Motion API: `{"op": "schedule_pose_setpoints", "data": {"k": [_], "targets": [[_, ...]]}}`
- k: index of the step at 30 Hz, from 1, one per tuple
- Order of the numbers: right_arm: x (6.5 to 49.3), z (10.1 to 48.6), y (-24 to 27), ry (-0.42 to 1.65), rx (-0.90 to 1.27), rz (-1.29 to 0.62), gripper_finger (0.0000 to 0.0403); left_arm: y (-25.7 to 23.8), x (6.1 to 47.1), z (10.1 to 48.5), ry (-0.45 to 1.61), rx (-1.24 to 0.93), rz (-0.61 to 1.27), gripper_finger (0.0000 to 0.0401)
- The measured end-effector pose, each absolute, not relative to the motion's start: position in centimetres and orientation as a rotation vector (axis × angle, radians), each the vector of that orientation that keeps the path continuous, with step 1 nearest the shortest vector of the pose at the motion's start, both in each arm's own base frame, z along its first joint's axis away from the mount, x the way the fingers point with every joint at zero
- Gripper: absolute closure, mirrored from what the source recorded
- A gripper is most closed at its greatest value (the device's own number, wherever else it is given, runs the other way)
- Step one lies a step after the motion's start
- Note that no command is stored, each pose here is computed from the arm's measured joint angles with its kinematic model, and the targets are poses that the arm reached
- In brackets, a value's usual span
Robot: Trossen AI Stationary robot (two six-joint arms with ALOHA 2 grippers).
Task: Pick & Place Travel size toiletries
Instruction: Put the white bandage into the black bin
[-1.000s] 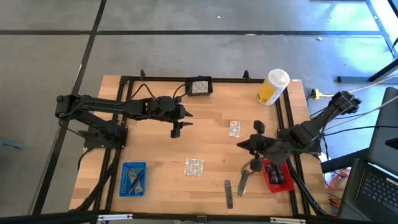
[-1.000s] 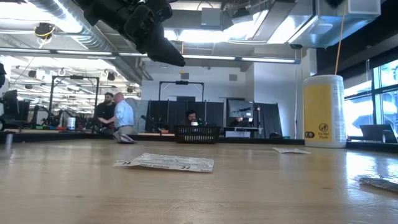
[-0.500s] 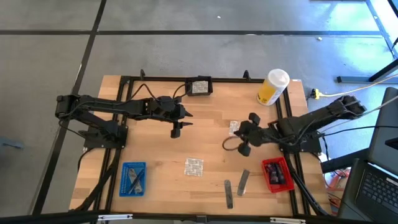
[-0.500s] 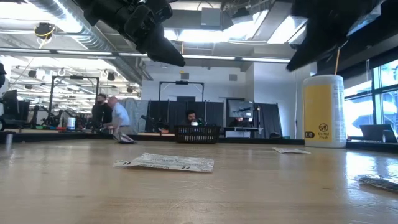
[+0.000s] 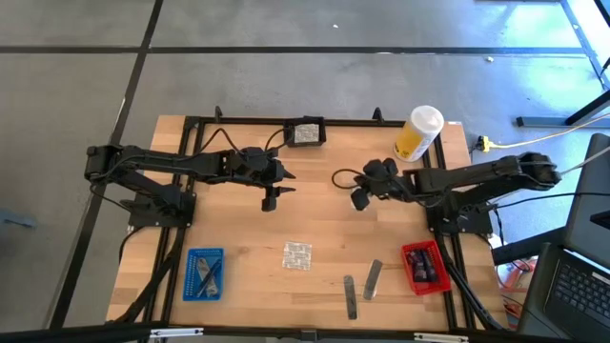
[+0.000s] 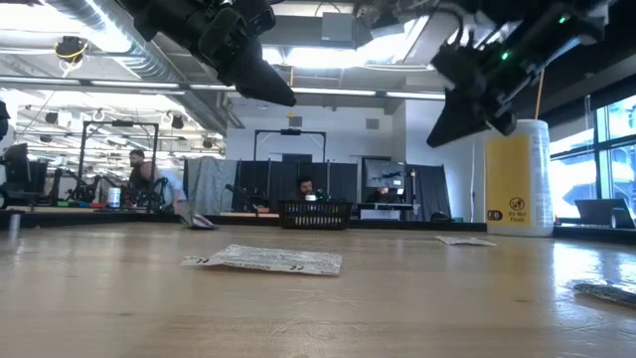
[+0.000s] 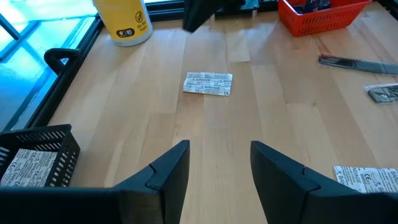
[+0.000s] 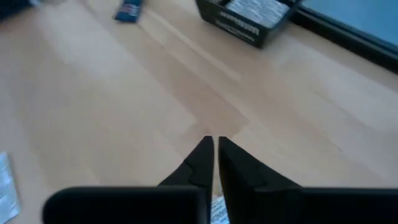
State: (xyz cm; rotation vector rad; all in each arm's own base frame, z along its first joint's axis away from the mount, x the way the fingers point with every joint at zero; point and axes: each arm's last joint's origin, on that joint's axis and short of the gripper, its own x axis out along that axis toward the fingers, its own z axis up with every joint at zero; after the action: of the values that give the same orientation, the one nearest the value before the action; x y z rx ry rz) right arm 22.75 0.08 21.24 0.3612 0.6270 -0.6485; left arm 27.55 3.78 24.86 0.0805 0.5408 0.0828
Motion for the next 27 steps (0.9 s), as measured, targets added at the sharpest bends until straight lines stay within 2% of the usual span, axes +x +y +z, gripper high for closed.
{"op": "schedule_pose_setpoints", "data": {"k": [17,22,27], "targets": [[24.8,16.4,-2.0,0.803,0.521,-0.737,0.0199,3.8,27.5,24.9,0.541,0.08,0.083,0.0238],[24.7,16.4,-2.0,0.789,0.565,-0.777,0.0171,3.8,27.5,24.9,0.541,0.08,0.083,0.0238],[24.9,15.8,-2.0,0.792,0.584,-0.814,0.0162,3.8,27.5,24.9,0.541,0.08,0.083,0.0238]]}}
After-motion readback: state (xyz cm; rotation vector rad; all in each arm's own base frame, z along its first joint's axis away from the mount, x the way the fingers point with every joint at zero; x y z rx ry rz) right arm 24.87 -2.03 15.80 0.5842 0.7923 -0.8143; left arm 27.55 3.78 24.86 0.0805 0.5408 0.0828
